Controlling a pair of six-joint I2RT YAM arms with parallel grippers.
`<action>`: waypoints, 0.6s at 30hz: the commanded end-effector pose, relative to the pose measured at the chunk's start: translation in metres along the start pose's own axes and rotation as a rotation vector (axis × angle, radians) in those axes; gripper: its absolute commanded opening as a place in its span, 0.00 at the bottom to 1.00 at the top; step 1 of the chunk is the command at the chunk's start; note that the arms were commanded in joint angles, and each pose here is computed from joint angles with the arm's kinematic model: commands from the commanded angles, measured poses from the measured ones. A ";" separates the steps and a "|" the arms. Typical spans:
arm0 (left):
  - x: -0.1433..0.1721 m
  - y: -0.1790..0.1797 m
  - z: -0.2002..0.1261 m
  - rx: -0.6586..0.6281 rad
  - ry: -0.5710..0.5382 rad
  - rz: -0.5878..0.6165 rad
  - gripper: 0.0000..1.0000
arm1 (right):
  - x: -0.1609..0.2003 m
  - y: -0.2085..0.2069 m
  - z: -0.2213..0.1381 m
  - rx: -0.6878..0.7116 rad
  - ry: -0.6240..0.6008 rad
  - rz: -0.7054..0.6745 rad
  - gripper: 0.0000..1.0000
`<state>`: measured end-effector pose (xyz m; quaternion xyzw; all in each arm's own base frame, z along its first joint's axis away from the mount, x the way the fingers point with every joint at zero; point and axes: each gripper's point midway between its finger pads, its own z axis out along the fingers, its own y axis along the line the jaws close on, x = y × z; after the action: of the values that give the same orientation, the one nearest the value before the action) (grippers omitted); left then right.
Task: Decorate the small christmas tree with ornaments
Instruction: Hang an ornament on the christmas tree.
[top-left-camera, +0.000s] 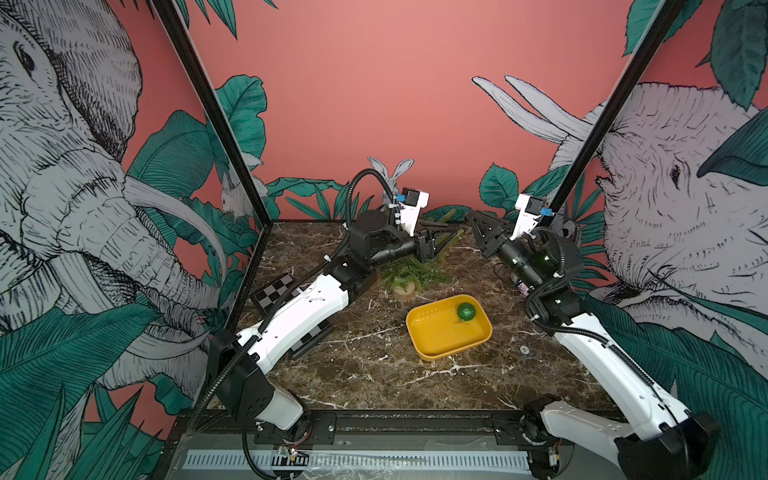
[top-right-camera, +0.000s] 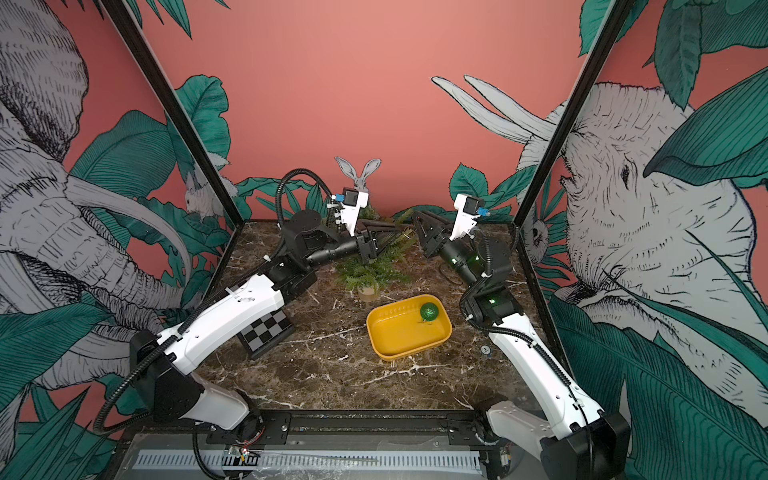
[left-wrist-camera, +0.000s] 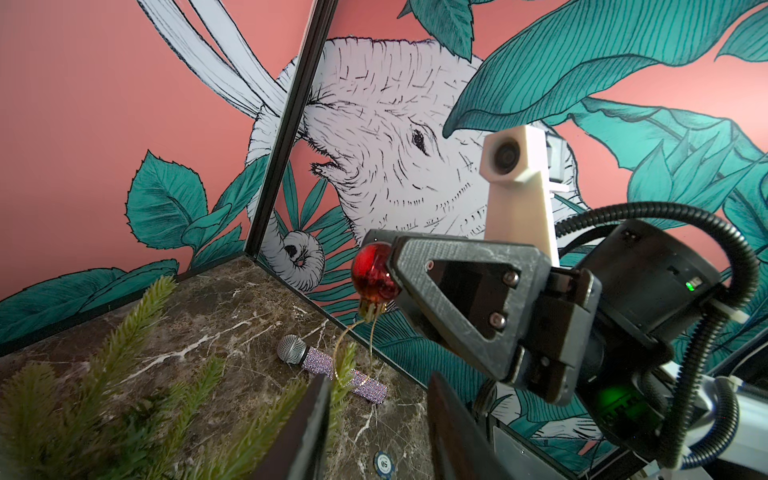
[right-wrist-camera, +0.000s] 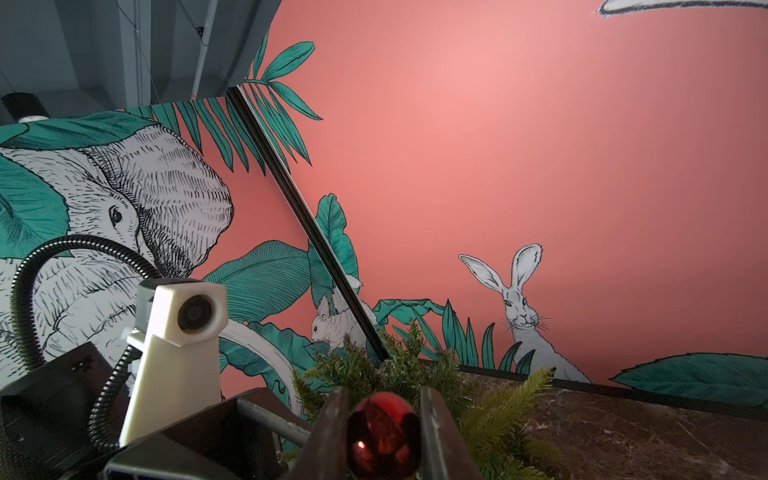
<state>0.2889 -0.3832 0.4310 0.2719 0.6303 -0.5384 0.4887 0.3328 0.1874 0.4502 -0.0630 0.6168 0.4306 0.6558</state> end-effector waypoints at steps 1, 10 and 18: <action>-0.003 -0.008 -0.001 0.020 0.002 -0.005 0.41 | -0.009 0.004 -0.002 -0.032 -0.048 0.003 0.25; 0.000 -0.005 0.001 0.015 0.012 -0.011 0.38 | -0.002 -0.002 -0.005 -0.018 -0.044 0.029 0.25; 0.002 -0.004 0.002 0.012 0.019 -0.015 0.31 | 0.005 -0.005 -0.006 -0.023 -0.040 0.057 0.25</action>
<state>0.2905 -0.3856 0.4221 0.2713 0.6411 -0.5367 0.4768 0.3374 0.1867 0.4263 -0.0444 0.6290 0.4415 0.6383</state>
